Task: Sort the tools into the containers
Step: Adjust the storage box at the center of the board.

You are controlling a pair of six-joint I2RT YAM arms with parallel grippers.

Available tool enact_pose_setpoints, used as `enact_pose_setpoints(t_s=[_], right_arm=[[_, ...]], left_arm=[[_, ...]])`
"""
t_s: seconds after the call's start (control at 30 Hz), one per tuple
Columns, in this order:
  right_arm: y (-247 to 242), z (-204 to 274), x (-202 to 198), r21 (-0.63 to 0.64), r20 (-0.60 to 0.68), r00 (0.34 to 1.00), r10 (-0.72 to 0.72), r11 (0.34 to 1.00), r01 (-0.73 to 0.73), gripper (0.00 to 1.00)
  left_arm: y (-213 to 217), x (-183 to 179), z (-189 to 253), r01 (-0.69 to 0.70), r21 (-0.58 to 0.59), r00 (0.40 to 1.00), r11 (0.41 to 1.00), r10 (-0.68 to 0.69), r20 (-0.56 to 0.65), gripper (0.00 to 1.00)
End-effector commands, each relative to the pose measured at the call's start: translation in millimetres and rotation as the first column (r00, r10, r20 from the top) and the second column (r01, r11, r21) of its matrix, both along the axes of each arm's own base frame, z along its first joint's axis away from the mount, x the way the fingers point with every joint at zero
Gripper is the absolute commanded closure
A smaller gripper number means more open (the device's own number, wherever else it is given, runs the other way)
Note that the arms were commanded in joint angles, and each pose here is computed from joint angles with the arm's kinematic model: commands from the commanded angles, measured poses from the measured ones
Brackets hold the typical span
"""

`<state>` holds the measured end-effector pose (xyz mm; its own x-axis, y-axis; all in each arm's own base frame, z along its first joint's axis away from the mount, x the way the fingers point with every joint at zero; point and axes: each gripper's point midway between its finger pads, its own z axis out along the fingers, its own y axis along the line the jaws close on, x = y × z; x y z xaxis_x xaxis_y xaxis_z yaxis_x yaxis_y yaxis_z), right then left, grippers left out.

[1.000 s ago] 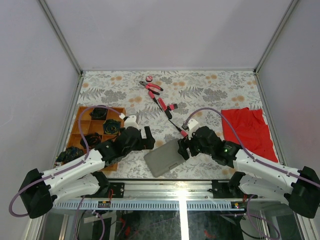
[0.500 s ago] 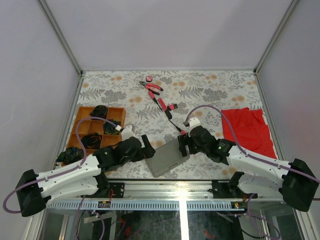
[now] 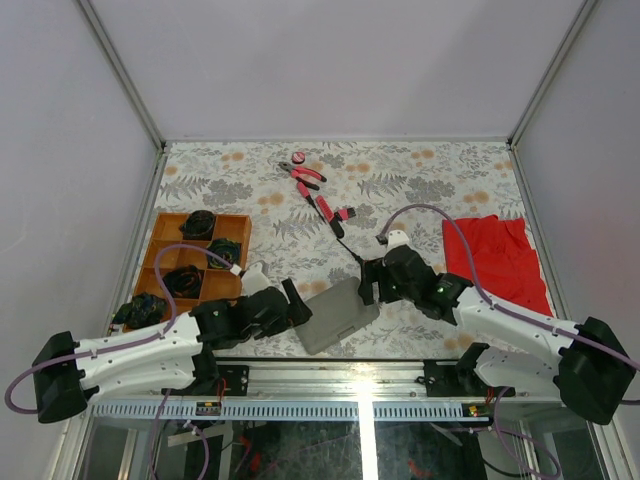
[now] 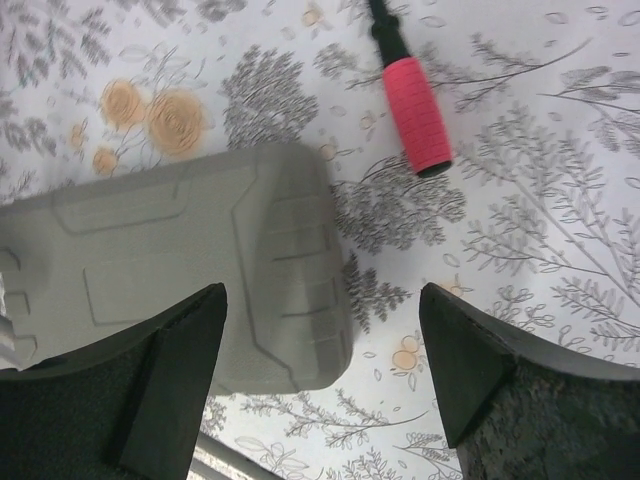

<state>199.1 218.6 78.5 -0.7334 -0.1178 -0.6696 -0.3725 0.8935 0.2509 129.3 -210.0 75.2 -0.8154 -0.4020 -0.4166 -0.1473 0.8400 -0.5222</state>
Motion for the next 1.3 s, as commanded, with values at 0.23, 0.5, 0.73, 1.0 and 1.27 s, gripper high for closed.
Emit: enact_pose_setpoints(t_s=[0.23, 0.5, 0.73, 1.0, 1.27], right_arm=[[9, 9, 19, 0.211, -0.092, 0.996, -0.003, 0.977, 0.023, 0.17], [13, -6, 12, 0.211, -0.125, 0.991, 0.041, 0.977, -0.013, 0.20], [17, -20, 5, 0.210, -0.171, 0.982, 0.080, 0.977, -0.043, 0.24], [22, -26, -1, 0.238, -0.219, 0.972, 0.090, 0.971, -0.036, 0.28], [24, -30, 2, 0.252, -0.245, 0.969, 0.045, 0.968, 0.019, 0.32]], left_arm=[[-7, -9, -12, -0.013, -0.048, 0.999, 0.999, 0.011, -0.035, 0.02], [-17, -11, -19, 0.013, -0.100, 0.999, 0.995, -0.017, -0.042, 0.11], [-31, -4, -22, 0.044, -0.116, 0.999, 0.992, -0.045, -0.002, 0.19], [-29, 6, -30, 0.024, -0.112, 0.999, 0.993, -0.021, 0.029, 0.28], [-17, 28, -35, 0.002, -0.094, 0.999, 0.996, 0.001, 0.035, 0.33]])
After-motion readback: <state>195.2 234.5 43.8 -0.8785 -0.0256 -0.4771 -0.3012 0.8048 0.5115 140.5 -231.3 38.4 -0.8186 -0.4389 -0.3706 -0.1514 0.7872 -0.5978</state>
